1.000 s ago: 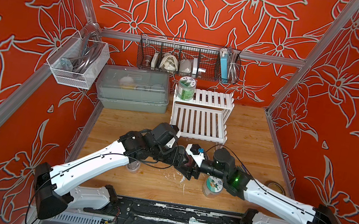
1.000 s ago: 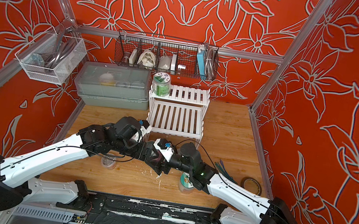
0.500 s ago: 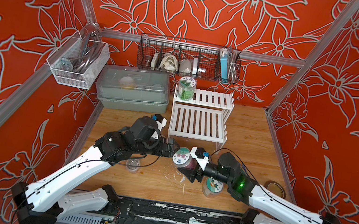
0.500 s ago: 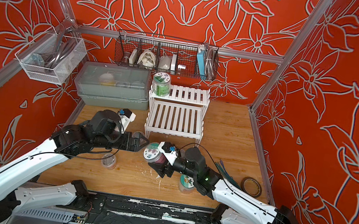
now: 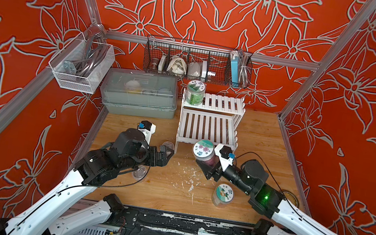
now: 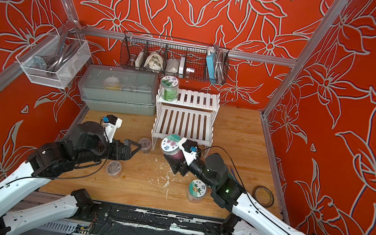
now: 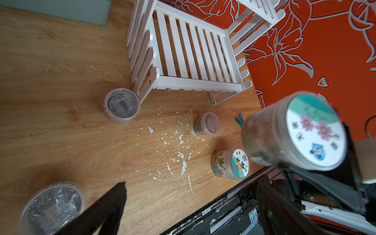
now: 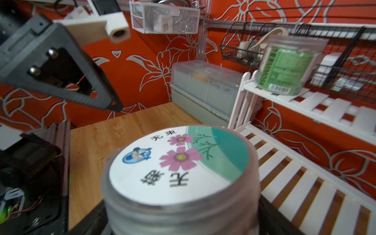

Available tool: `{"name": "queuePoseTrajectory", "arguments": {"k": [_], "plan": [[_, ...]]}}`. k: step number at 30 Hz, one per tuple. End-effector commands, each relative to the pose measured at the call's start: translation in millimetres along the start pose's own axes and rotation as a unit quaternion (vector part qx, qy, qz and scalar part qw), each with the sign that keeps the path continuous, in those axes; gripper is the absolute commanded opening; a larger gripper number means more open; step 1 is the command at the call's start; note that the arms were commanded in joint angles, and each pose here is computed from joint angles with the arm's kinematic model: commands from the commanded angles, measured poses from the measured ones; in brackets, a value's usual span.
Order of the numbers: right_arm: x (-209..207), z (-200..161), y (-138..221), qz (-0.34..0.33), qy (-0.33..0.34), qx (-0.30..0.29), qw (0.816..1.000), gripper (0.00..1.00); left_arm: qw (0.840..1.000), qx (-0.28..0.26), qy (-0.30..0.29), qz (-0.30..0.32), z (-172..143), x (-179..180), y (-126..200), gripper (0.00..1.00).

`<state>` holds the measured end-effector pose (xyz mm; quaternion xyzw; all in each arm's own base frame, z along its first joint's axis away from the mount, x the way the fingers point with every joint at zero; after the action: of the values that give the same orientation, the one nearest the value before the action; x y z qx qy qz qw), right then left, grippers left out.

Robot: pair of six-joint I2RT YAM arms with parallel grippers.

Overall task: Place the seed container on the shelf
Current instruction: Pick up the seed jar at the center of the board, then place the seed jar on the shelf.

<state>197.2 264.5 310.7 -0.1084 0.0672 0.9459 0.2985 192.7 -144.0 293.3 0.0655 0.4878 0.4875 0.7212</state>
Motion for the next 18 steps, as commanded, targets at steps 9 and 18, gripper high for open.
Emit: {"name": "queuePoseTrajectory", "arguments": {"k": [9, 18], "plan": [[-113, 77, -16, -0.192, 0.019, -0.091, 0.977, 0.62, 1.000, -0.006, 0.000, -0.006, 0, 1, 5, 0.99], [-162, 69, -65, -0.220, -0.005, -0.110, 0.969, 0.62, 1.000, -0.006, -0.007, -0.009, -2, 3, 3, 0.99]]}}
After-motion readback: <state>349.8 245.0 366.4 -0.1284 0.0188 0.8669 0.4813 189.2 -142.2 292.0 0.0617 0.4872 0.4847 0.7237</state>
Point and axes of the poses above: each gripper's point midway between its finger pads, its own y axis back along the fingers, its own x axis along the line the jaws close on, z = x × y, the point moved 2 cm from there along y, back along the fingers, and after that the axes turned 9 degrees about y, right-handed, at the moved point
